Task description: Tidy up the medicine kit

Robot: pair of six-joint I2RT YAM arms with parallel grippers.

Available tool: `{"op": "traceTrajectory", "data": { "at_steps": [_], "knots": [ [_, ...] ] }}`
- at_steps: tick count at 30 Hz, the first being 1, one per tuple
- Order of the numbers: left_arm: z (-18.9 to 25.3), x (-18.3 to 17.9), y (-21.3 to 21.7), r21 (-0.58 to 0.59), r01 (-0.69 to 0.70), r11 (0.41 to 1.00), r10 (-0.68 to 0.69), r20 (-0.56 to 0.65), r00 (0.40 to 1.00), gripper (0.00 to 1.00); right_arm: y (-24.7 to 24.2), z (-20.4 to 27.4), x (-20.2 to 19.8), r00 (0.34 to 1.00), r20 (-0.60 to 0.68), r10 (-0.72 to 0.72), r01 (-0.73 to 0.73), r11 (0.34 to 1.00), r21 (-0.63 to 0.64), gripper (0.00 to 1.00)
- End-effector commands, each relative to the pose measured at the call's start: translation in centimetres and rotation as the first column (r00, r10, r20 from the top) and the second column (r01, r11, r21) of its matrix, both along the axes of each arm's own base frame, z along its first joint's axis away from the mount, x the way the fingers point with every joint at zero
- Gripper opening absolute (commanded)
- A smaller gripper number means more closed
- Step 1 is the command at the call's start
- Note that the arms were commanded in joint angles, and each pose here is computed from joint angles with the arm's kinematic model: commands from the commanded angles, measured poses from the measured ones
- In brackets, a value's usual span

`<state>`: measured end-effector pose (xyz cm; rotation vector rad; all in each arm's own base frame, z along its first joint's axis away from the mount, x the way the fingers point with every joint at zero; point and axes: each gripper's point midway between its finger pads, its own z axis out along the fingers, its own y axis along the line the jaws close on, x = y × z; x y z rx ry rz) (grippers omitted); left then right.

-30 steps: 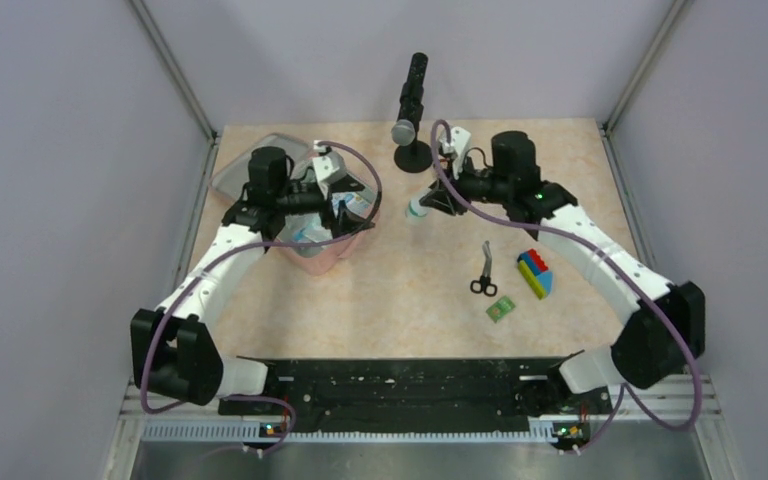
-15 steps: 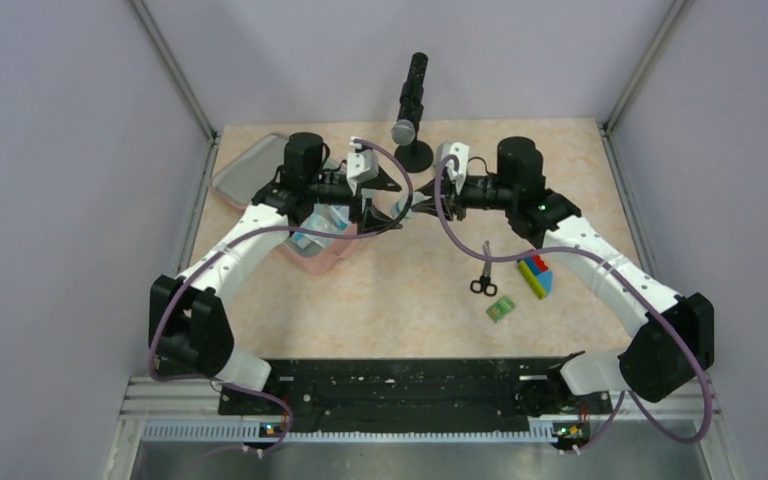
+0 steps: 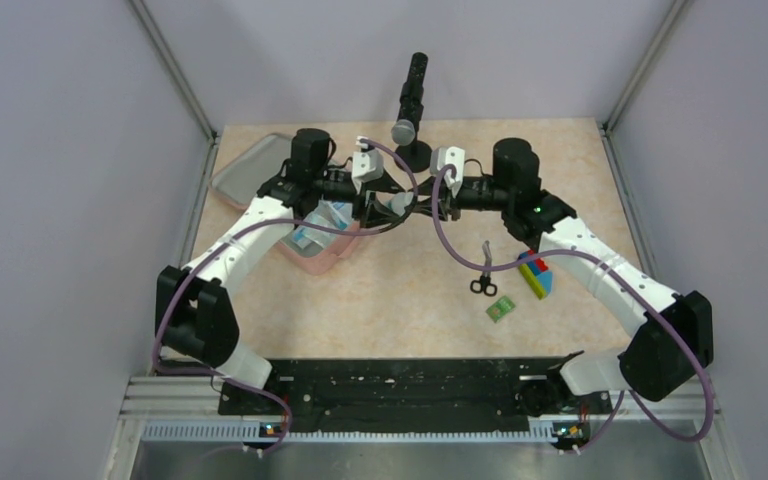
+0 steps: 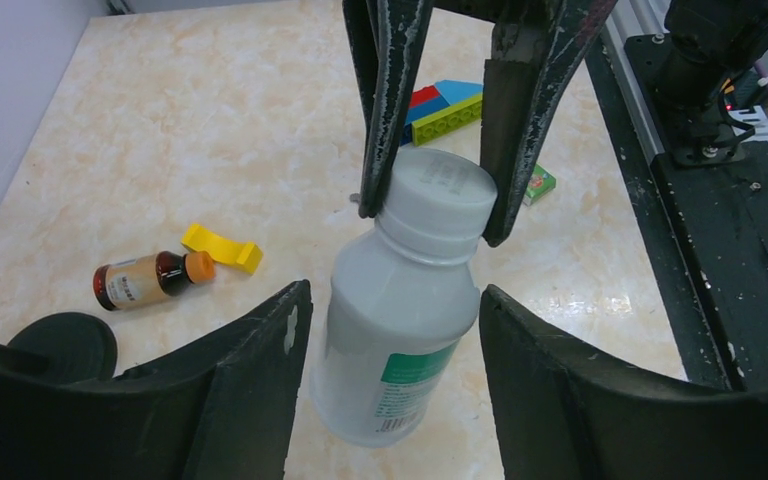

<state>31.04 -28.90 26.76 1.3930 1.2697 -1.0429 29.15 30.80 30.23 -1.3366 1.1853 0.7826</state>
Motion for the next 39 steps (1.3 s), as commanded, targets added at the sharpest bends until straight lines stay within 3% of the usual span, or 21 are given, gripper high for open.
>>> {"op": "traceTrajectory", "data": {
  "at_steps": [1,8,10,13,15,19,24,28,33,36,39],
  "knots": [
    [1.6,0.0,-0.4,-0.014,0.050,0.999,-0.049,0.071,0.996,0.65,0.8,1.8,-0.3,0.997,0.074,0.035,-0.039,0.998,0.045,0.00],
    [1.2,0.2,-0.3,-0.002,0.045,0.999,-0.045,0.082,0.996,0.60,0.7,1.3,0.2,0.999,0.042,-0.003,0.001,0.999,0.054,0.03],
    [1.2,0.2,-0.1,0.005,0.039,0.999,-0.039,0.084,0.996,0.59,0.5,1.4,0.3,0.999,0.022,-0.026,0.025,0.998,0.052,0.22],
    [1.1,0.4,0.5,0.028,0.015,0.999,-0.017,0.097,0.995,0.56,-0.1,1.0,0.3,0.998,0.001,-0.064,0.064,0.997,0.032,0.41],
    [0.9,0.5,1.1,0.045,-0.003,0.999,-0.001,0.099,0.995,0.55,-0.8,1.2,0.1,0.995,-0.004,-0.096,0.096,0.995,0.032,0.48],
    [0.3,1.3,3.7,0.104,-0.068,0.992,0.056,0.118,0.991,0.53,-3.2,0.6,-0.7,0.984,-0.064,-0.165,0.165,0.986,0.002,0.55],
    [-0.1,3.0,9.0,0.178,-0.176,0.968,0.146,0.170,0.975,0.52,-6.8,-1.9,-1.7,0.960,-0.124,-0.251,0.246,0.968,-0.057,0.56],
    [-2.6,3.3,14.1,0.377,-0.185,0.908,0.106,0.221,0.970,0.52,-8.0,-4.1,-2.5,0.944,-0.145,-0.296,0.285,0.954,-0.096,0.56],
    [-7.0,4.0,20.4,0.691,-0.115,0.714,-0.153,0.314,0.937,0.47,-8.3,-6.0,-2.8,0.936,-0.168,-0.310,0.292,0.948,-0.125,0.56],
    [-8.7,4.8,22.3,0.769,-0.072,0.636,-0.265,0.305,0.915,0.46,-8.4,-6.5,-2.7,0.936,-0.163,-0.312,0.292,0.947,-0.135,0.55],
    [-9.9,5.2,22.6,0.791,-0.015,0.612,-0.343,0.282,0.896,0.47,-8.4,-6.9,-2.6,0.936,-0.162,-0.312,0.291,0.946,-0.141,0.55]
  ]
}}
